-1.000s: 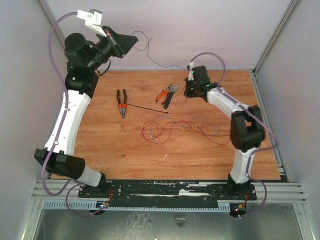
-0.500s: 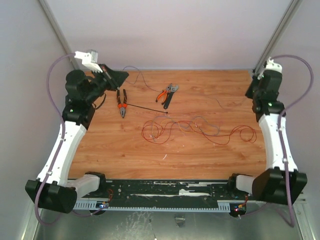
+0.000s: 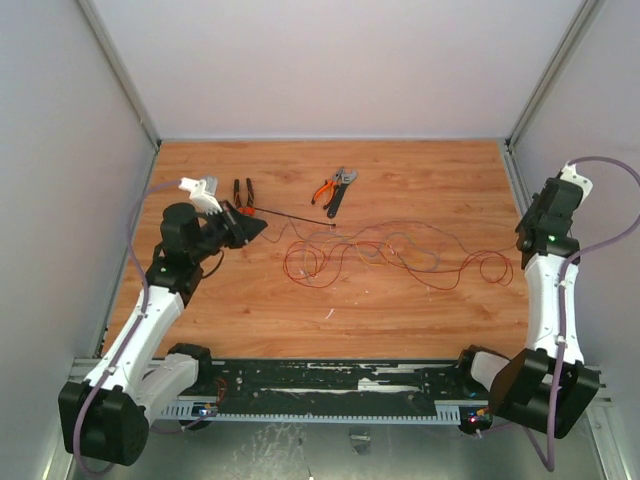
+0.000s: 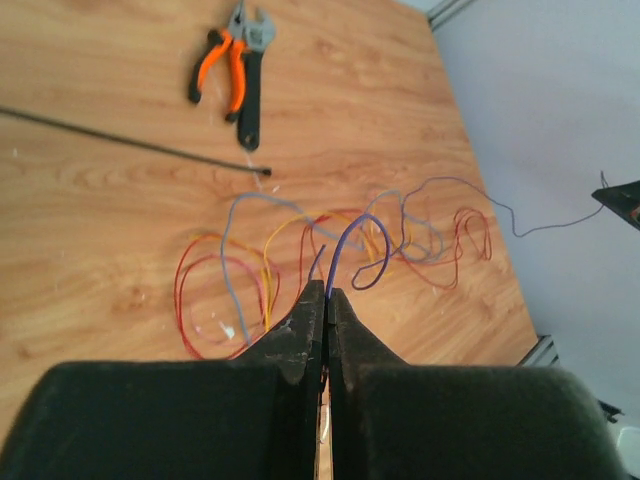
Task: Zip-tie the wires
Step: Straighten the cable at the center of the board.
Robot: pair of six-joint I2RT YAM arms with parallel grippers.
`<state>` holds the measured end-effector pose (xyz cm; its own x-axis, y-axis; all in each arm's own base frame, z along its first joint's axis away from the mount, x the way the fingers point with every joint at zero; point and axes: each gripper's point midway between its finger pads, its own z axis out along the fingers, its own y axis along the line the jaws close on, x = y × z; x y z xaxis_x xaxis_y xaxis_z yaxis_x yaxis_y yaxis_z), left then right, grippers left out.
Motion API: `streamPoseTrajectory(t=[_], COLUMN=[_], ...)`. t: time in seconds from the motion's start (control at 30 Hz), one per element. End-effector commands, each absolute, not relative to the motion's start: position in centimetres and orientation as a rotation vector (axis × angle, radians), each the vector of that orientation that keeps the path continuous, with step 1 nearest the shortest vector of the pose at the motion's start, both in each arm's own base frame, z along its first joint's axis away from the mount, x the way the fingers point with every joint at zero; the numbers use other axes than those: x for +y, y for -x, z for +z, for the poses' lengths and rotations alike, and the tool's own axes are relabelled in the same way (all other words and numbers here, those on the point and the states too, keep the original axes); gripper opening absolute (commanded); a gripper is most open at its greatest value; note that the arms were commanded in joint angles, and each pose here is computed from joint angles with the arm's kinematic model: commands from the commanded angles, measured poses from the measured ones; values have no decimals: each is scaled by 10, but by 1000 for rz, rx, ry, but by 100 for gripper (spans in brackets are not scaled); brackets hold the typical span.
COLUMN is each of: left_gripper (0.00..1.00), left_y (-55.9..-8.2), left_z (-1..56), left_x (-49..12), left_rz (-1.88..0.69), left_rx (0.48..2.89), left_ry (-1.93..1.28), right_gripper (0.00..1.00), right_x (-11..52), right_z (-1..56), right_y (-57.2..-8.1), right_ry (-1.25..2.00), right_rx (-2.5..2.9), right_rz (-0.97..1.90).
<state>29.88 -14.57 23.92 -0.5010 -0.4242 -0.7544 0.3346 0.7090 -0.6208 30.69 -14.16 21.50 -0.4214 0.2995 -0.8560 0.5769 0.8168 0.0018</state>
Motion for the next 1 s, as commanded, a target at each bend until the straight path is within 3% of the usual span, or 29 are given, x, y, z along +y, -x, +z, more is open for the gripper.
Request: streamPoseTrajectory(t=[0.0,0.5,0.67,0.77,0.83,0.97], left_gripper=[0,0,5,13,19,42], left_y=[-296,-300,-296,-291,-287,-279], left_z=[227,151,135,124,116,102], left_x=[-146,-132,-129,-127,-129,-129], left_rz=[-927,-847,-833,-825,-829,-831], left_rx=[1872,1983,2017,2041,2060,2098], left_ry=[87,247,278,295,302,315], right_gripper=[0,0,0,1,7,24], right_x=[-168,-178,-177,-175,-172,-172], right_z=[212,158,155,146,136,132], right_y=[-295,-306,-309,-306,-303,-301], right_ry=[-753,-826,-829,-830,-831,-835], right_rx=[1977,2014,2017,2036,2053,2061], right_rz=[-455,-374,-356,-351,-345,-343])
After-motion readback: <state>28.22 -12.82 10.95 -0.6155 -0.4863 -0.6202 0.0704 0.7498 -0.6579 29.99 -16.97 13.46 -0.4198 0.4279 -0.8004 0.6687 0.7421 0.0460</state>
